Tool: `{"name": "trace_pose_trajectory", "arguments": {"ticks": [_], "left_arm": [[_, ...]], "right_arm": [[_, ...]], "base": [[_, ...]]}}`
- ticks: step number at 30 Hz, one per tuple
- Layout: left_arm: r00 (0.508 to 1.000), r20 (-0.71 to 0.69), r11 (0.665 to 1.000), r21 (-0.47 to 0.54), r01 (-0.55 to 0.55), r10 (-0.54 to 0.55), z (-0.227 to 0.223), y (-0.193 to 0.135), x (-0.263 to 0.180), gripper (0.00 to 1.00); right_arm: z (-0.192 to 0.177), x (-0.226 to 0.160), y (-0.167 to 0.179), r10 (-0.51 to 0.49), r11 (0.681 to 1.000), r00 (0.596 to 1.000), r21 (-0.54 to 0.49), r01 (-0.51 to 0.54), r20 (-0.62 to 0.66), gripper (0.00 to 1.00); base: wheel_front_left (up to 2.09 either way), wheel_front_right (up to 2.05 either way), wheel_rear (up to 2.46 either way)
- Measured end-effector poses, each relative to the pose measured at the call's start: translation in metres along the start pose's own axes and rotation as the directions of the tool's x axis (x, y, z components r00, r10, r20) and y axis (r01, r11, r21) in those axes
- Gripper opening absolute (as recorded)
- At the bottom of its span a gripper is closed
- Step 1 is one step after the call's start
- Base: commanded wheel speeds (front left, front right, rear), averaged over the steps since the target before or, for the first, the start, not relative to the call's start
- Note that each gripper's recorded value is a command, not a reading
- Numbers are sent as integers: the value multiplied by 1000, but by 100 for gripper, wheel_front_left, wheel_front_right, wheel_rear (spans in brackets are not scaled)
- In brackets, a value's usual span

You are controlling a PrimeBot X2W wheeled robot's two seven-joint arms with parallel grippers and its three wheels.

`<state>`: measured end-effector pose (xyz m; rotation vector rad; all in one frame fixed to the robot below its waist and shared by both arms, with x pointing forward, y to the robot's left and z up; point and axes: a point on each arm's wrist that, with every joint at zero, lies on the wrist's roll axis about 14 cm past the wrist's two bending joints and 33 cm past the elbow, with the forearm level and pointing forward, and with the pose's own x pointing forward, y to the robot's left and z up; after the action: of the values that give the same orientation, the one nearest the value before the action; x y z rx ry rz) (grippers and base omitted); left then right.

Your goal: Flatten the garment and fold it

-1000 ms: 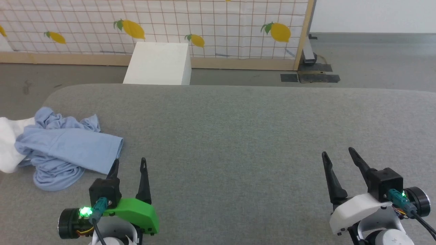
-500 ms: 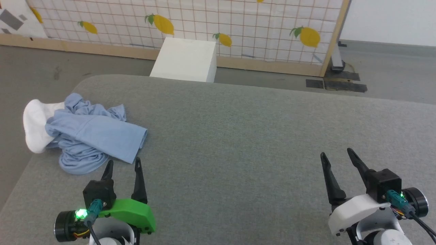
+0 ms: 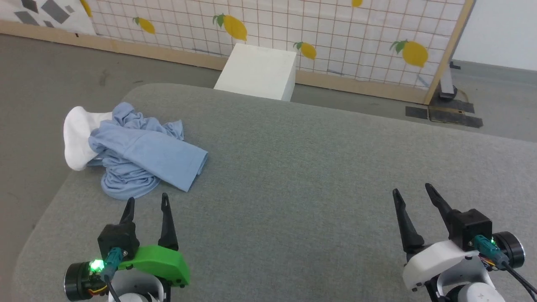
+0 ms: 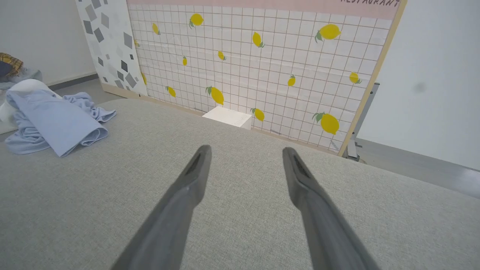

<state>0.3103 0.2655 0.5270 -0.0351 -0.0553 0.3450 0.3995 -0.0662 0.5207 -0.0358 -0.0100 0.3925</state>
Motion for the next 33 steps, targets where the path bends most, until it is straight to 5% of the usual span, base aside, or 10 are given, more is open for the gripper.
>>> {"name": "trace_pose_trajectory", "arguments": {"ticks": [33], "left_arm": [[976, 17, 975, -48, -217, 218, -1, 61, -32, 100]], "right_arm": [[4, 29, 59, 177, 984, 984, 7, -177, 32, 100]], "base": [[0, 0, 0]]}}
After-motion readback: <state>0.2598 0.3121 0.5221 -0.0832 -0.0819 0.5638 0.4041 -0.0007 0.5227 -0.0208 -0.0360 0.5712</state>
